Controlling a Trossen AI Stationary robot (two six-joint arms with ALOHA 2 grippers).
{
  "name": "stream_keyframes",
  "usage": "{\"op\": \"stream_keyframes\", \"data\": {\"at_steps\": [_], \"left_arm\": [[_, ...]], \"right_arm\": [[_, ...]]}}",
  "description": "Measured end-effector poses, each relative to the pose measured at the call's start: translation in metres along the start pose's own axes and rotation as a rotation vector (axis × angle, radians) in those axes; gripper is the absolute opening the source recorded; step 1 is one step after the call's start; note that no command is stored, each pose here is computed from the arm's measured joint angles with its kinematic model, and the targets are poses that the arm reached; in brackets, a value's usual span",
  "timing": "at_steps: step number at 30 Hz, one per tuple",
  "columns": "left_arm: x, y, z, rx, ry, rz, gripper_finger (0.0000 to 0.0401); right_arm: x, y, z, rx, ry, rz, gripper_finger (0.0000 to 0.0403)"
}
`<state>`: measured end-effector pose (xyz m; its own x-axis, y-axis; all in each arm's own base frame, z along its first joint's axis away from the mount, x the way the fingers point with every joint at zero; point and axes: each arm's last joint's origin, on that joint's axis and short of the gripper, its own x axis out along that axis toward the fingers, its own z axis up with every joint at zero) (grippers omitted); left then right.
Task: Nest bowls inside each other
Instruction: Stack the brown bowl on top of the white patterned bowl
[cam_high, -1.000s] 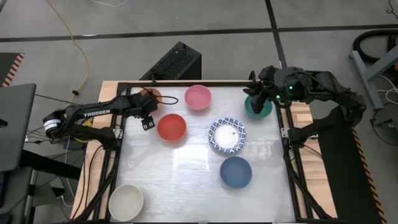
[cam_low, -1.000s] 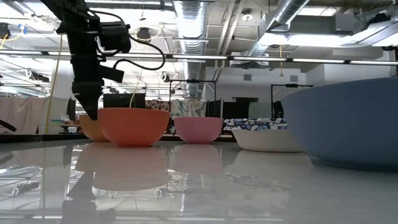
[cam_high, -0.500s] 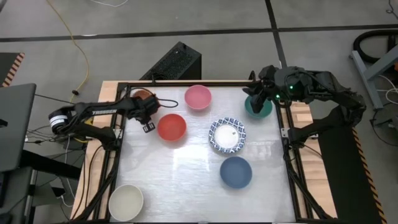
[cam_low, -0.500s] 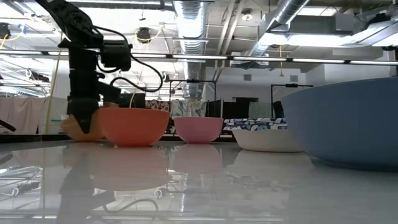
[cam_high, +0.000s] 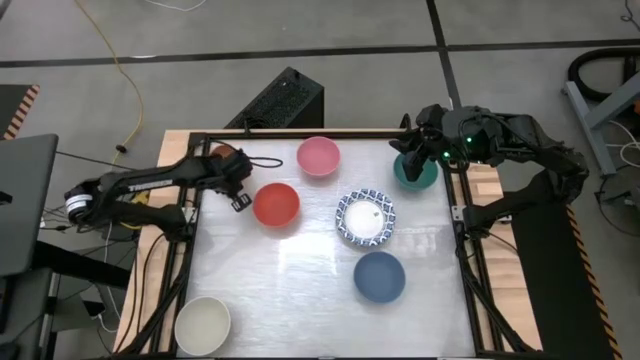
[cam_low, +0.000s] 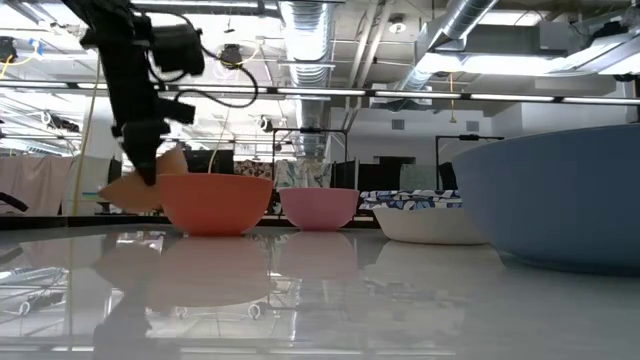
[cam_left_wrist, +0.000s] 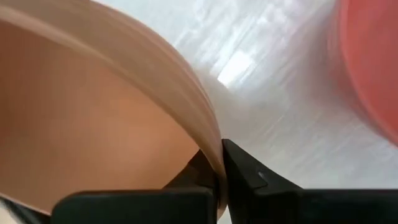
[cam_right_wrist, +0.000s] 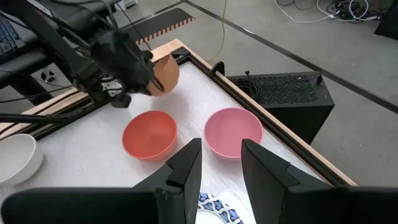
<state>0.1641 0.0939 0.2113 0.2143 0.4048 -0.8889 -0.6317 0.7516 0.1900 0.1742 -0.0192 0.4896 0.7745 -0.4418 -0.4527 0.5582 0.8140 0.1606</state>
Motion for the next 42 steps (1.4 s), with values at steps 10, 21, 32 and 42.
{"op": "stream_keyframes", "data": {"at_steps": [10, 21, 32, 42], "left_arm": [[-0.070, -0.008, 0.030, -0.086, -0.337, -0.255, 0.0000], [-0.109, -0.056, 0.081, 0.118, -0.600, -0.336, 0.0000], [-0.091, -0.135, 0.136, 0.494, -0.598, -0.269, 0.0000], [-0.063, -0.205, 0.183, 0.777, -0.587, -0.264, 0.0000]], "right_arm": [[0.010, 0.003, -0.001, -0.014, 0.014, -0.040, 0.0134], [0.020, 0.005, -0.002, -0.004, 0.025, -0.110, 0.0134], [0.010, -0.024, -0.010, 0.155, 0.109, -0.257, 0.0134], [0.000, -0.032, -0.011, 0.166, 0.106, -0.270, 0.0134]]}}
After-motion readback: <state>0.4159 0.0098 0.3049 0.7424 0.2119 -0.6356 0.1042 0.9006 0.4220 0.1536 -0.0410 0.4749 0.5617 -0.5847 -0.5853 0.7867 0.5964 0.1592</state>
